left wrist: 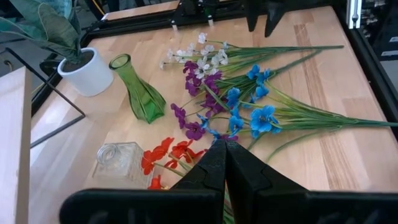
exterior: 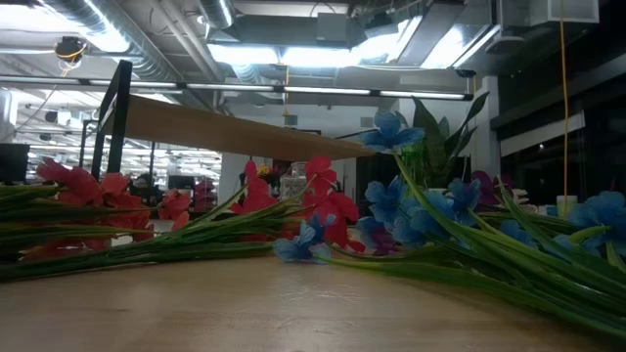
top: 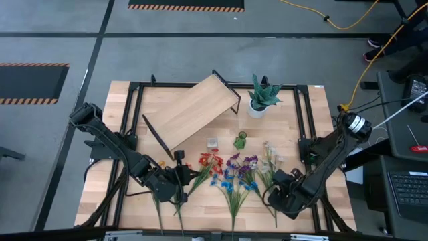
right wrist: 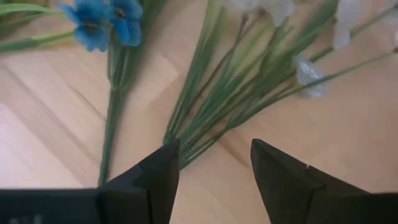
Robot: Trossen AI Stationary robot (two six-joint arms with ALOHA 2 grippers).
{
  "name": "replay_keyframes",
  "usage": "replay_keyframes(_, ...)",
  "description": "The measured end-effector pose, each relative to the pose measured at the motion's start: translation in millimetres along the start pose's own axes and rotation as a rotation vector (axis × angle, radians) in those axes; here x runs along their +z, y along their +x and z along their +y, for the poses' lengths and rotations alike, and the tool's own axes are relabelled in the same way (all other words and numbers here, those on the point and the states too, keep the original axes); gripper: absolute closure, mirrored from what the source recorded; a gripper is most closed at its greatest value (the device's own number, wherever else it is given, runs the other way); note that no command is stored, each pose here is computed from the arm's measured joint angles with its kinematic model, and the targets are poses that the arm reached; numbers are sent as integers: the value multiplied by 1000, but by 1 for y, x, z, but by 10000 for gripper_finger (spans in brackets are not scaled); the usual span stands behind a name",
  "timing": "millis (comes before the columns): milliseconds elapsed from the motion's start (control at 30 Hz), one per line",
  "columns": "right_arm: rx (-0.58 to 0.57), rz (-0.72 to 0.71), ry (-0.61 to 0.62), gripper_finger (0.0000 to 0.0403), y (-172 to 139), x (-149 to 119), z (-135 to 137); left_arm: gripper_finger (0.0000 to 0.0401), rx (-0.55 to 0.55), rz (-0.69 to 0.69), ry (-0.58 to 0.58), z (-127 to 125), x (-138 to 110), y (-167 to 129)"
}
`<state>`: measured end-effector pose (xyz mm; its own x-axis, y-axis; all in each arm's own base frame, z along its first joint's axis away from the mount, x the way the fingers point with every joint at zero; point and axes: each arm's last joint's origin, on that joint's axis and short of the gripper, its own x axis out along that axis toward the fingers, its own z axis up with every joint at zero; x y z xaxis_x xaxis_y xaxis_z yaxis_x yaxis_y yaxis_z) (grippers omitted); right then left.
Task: Pick and place flowers into a vace then onto a shelf
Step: Put the white flowers into the green vase
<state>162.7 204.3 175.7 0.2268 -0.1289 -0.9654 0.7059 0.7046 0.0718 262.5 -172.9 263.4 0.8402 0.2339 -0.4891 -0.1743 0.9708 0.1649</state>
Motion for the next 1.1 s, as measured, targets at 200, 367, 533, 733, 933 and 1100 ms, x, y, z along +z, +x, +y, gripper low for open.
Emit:
replay_keyframes(200, -9, 0, 8, 205, 15, -5, 8, 398, 0, 0, -1, 0, 0, 0)
replay_keyframes(367, -41, -6, 27, 205, 30, -10, 12, 398, 1, 1, 0, 0, 0, 0)
replay_keyframes(533, -29, -12, 27, 205, 40, -13, 18, 398, 3, 0, 2, 0, 0, 0)
replay_keyframes(733, -24, -41, 51, 205, 53, -14, 13, 398, 3, -1, 59, 0, 0, 0)
replay_keyframes(933, 7, -62, 83, 215, 61, -15, 5, 398, 3, 0, 60, 0, 0, 0)
replay_keyframes(1100, 2, -63, 82, 271, 59, -15, 1, 398, 2, 0, 59, 0, 0, 0)
